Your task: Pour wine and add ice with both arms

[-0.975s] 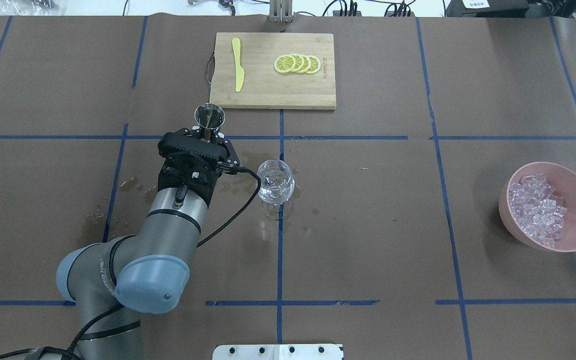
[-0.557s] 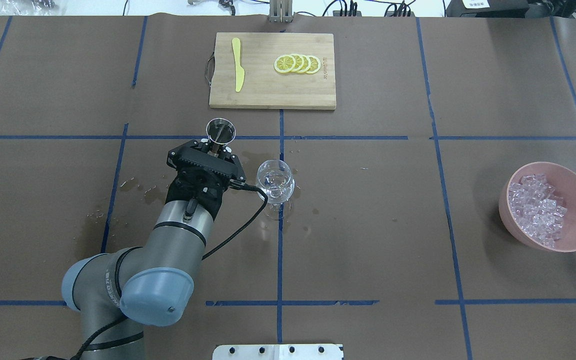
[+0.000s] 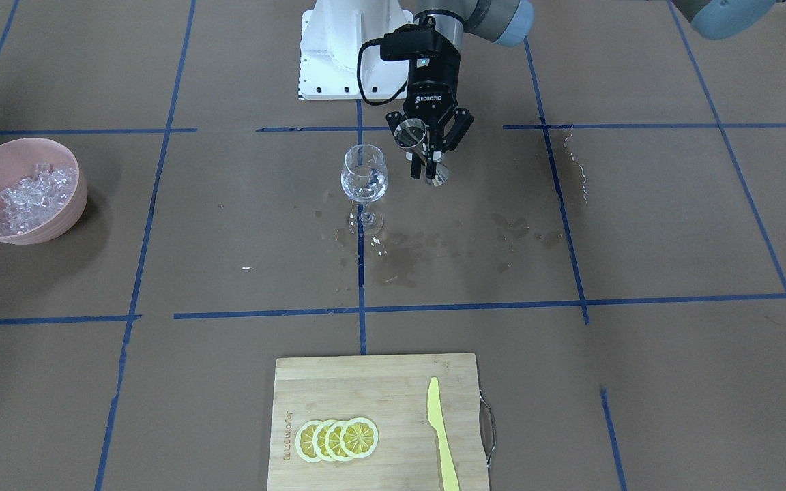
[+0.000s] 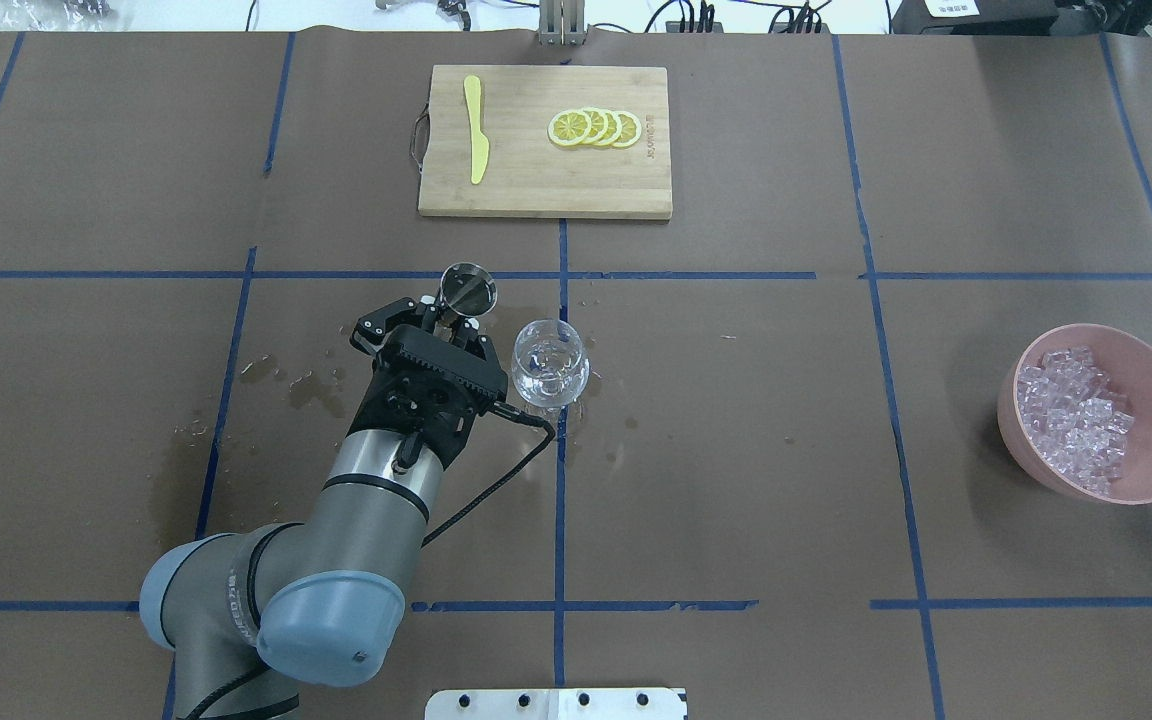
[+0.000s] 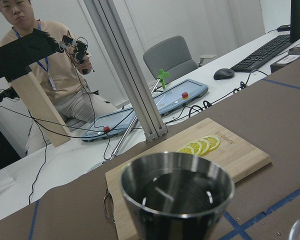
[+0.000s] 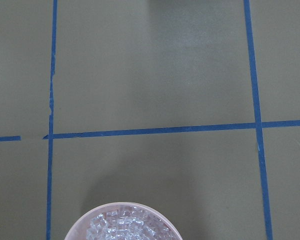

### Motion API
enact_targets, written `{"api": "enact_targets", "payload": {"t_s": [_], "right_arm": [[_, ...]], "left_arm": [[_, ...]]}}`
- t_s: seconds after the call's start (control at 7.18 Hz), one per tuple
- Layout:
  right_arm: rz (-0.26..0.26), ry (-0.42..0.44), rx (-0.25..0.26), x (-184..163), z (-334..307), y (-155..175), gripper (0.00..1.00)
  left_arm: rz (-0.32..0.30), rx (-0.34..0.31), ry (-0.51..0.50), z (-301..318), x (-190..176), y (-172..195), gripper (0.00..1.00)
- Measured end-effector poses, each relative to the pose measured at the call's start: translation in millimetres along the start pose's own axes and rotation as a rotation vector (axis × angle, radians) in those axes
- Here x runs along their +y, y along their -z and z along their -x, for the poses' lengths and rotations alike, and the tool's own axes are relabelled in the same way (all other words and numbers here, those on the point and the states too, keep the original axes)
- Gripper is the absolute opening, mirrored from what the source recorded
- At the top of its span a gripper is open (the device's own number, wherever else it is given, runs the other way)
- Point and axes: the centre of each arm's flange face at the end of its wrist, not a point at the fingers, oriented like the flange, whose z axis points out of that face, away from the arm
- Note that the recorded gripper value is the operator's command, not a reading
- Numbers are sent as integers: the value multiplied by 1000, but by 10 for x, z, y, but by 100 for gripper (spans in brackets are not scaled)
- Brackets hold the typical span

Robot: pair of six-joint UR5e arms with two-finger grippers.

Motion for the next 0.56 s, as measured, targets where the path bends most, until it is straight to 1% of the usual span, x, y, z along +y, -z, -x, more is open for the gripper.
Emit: {"api": "enact_targets", "payload": {"t_s": [0.56], "right_arm": [[11,-42,50,191,586,-170,100]], "left_arm": [[-6,-4,-82,-73,-15,21,0]]}}
